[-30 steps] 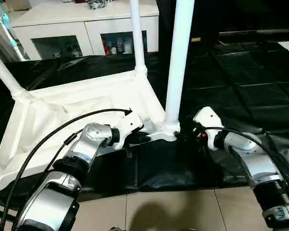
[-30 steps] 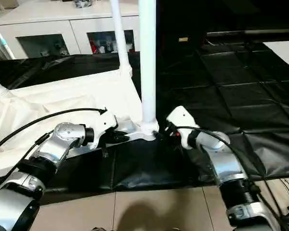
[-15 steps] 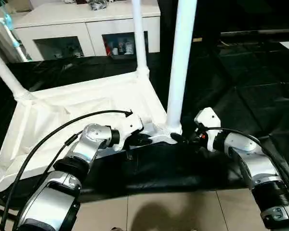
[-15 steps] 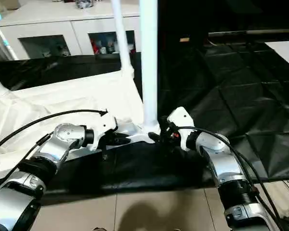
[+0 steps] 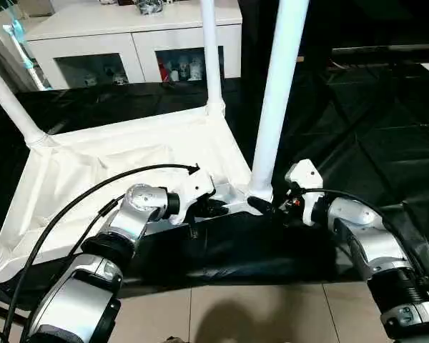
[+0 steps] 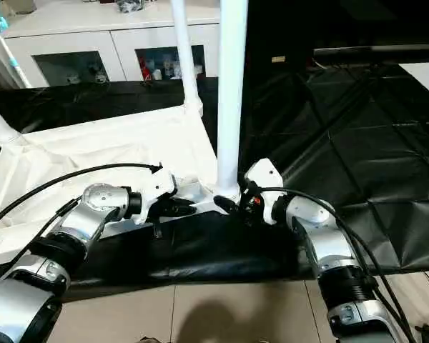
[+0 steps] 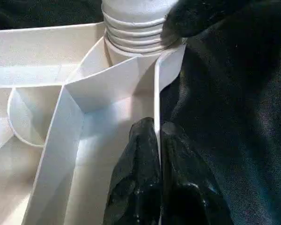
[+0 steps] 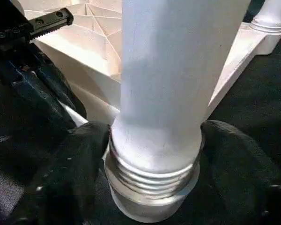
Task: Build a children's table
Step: Rotate leg to tighten
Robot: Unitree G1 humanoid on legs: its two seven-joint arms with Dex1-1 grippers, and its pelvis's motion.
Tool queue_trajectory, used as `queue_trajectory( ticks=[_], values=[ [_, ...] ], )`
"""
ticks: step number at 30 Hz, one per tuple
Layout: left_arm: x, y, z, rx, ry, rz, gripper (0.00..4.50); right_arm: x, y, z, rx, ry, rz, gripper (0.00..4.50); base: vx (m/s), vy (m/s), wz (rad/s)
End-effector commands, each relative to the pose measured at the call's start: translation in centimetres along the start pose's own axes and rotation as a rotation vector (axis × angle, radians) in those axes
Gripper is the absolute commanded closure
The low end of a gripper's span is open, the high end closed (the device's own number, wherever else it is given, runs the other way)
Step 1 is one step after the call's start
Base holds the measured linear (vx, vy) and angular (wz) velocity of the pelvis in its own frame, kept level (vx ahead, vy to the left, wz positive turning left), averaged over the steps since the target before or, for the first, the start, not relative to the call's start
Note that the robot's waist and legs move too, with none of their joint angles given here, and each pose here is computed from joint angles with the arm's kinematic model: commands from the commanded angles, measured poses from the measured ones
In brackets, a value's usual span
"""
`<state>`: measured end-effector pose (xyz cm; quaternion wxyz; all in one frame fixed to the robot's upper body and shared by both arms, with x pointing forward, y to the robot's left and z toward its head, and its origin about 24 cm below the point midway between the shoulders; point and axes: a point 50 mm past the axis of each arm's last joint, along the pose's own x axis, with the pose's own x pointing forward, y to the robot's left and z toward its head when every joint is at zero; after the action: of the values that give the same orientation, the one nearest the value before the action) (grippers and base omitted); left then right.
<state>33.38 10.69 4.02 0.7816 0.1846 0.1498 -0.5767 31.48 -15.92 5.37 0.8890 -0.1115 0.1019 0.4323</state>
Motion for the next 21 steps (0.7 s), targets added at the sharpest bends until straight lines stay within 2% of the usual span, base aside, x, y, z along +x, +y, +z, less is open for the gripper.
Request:
queue_trajectory(
  ticks=[1,3,5,10,16,21],
  values=[
    [0.4,-1.0,-1.2,-0.032,0.006,-0.046,4.50,0.3,-0.1,0.6,-0.011,-0.021,0.011,1.29,0.000,0.000,0.00],
    [0.4,-1.1,-1.2,-0.032,0.008,-0.046,4.50,0.3,-0.1,0.6,-0.011,-0.023,0.011,1.37,0.000,0.000,0.00],
    [0.4,-1.1,-1.3,-0.034,0.010,-0.049,4.50,0.3,-0.1,0.6,-0.010,-0.026,0.014,1.66,0.000,0.000,0.00],
    [0.4,-1.2,-1.4,-0.036,0.015,-0.050,4.50,0.3,0.0,0.6,-0.011,-0.029,0.022,1.79,0.000,0.000,0.00],
    [0.4,-0.9,-1.6,-0.070,0.032,-0.009,4.50,0.9,-0.2,0.2,0.003,-0.008,-0.052,1.80,0.000,0.000,0.00],
    [0.9,-0.6,-1.3,-0.101,0.045,0.038,4.50,1.9,-0.2,-0.3,0.062,0.011,-0.145,1.80,0.000,0.000,0.00]
  ],
)
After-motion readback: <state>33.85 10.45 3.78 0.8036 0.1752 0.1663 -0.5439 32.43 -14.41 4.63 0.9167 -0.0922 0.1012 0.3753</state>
